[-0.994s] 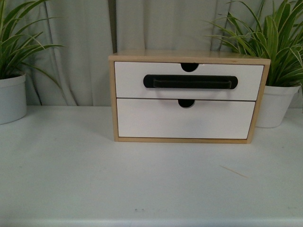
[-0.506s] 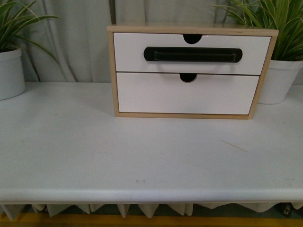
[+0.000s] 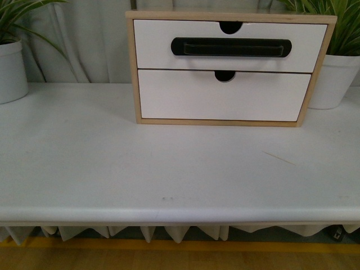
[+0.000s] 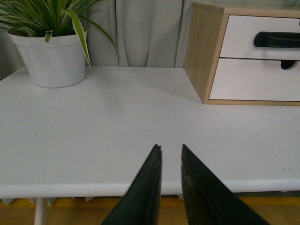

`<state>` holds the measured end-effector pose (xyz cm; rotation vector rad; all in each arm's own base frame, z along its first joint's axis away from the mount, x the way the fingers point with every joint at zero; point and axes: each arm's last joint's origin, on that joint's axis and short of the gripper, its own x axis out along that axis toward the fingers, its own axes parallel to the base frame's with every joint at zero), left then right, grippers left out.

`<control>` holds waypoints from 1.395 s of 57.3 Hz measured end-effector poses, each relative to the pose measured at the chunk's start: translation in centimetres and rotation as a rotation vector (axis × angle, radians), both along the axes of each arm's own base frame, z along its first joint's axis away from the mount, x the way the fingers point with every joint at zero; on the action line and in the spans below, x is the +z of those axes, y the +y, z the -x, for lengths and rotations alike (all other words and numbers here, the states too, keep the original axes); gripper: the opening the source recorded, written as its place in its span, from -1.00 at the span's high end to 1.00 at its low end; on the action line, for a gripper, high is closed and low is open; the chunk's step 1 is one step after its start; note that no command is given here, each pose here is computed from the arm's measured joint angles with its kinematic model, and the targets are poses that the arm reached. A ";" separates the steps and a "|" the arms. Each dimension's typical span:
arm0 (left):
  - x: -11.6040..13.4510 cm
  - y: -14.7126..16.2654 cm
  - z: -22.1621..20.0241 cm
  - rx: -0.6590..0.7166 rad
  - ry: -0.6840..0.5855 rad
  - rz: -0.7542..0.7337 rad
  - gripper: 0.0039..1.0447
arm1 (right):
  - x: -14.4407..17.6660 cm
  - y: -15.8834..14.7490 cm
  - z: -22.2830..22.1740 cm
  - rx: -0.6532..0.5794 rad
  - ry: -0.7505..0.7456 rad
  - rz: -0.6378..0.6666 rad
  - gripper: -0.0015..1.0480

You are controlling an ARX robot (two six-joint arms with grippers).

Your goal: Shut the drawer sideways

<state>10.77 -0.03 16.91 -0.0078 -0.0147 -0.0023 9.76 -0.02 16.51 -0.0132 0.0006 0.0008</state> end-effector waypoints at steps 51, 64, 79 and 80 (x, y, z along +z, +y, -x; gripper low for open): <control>0.0 0.0 0.0 0.000 0.000 -0.001 -0.89 | 0.0 0.0 0.0 0.000 0.000 -0.002 -0.83; 0.0 0.0 0.0 0.000 0.000 -0.001 -0.89 | 0.0 0.0 0.0 0.000 0.000 -0.002 -0.83; 0.0 0.0 0.0 0.000 0.000 -0.001 -0.89 | 0.0 0.0 0.0 0.000 0.000 -0.002 -0.83; 0.0 0.0 0.0 0.000 0.000 -0.001 -0.89 | 0.0 0.0 0.0 0.000 0.000 -0.002 -0.83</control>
